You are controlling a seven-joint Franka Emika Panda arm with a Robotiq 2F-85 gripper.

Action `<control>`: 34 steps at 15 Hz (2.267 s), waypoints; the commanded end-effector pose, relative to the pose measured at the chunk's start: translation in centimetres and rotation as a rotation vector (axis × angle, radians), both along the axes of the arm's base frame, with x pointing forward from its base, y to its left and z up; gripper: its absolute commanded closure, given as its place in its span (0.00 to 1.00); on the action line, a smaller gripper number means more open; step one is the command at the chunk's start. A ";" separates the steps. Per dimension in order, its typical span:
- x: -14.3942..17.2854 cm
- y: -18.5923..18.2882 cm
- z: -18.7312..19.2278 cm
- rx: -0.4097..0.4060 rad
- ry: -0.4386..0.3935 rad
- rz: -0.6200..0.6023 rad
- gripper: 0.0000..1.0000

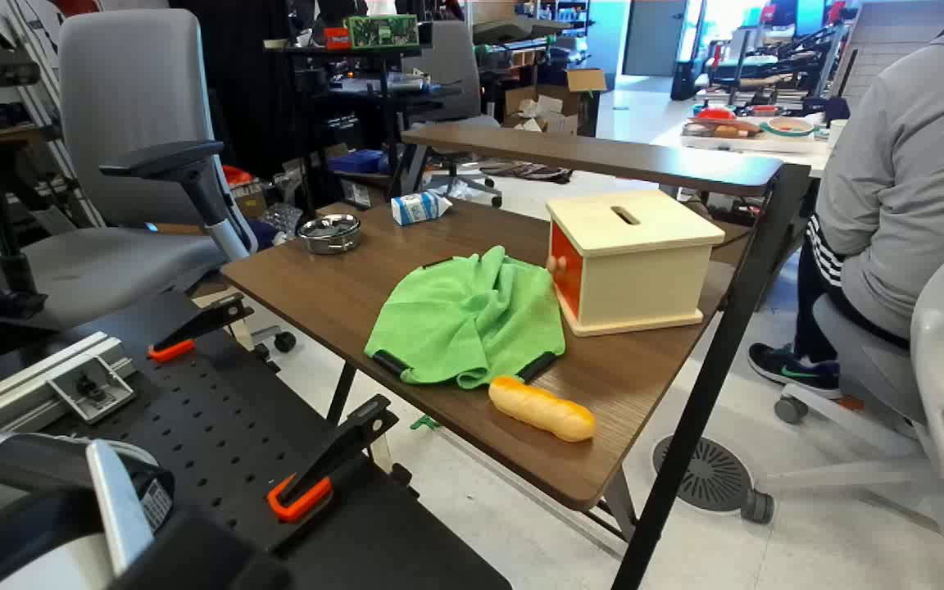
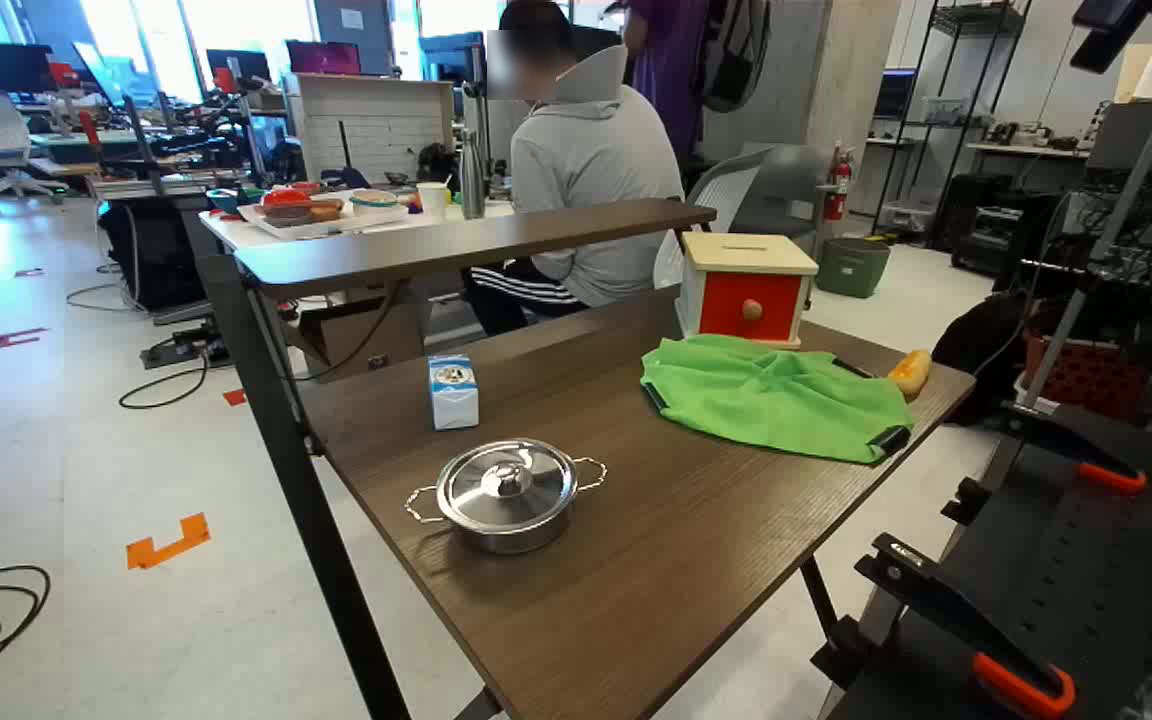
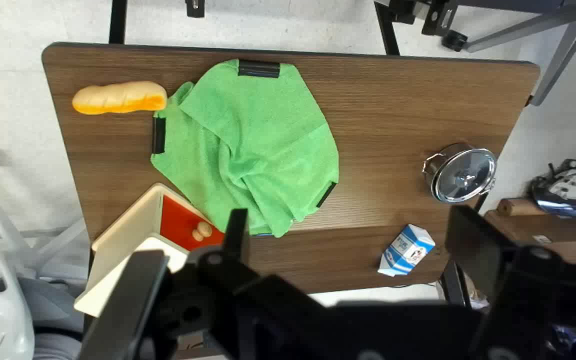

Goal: Move the green towel farther away from you

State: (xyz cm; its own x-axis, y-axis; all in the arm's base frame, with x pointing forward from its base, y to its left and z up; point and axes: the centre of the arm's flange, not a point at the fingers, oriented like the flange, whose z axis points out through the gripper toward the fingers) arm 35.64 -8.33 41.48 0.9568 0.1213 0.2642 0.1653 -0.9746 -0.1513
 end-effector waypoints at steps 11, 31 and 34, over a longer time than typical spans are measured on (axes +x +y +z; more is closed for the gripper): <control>2.6 1.7 -2.4 -0.018 0.033 -0.044 0.00; 17.8 6.1 -23.5 -0.179 0.328 -0.278 0.00; 18.2 5.8 -25.2 -0.215 0.339 -0.316 0.00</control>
State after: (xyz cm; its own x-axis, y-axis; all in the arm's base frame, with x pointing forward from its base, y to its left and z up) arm 52.28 -2.43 17.47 0.9889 -0.1379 -0.0546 -0.1368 -0.9903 0.0226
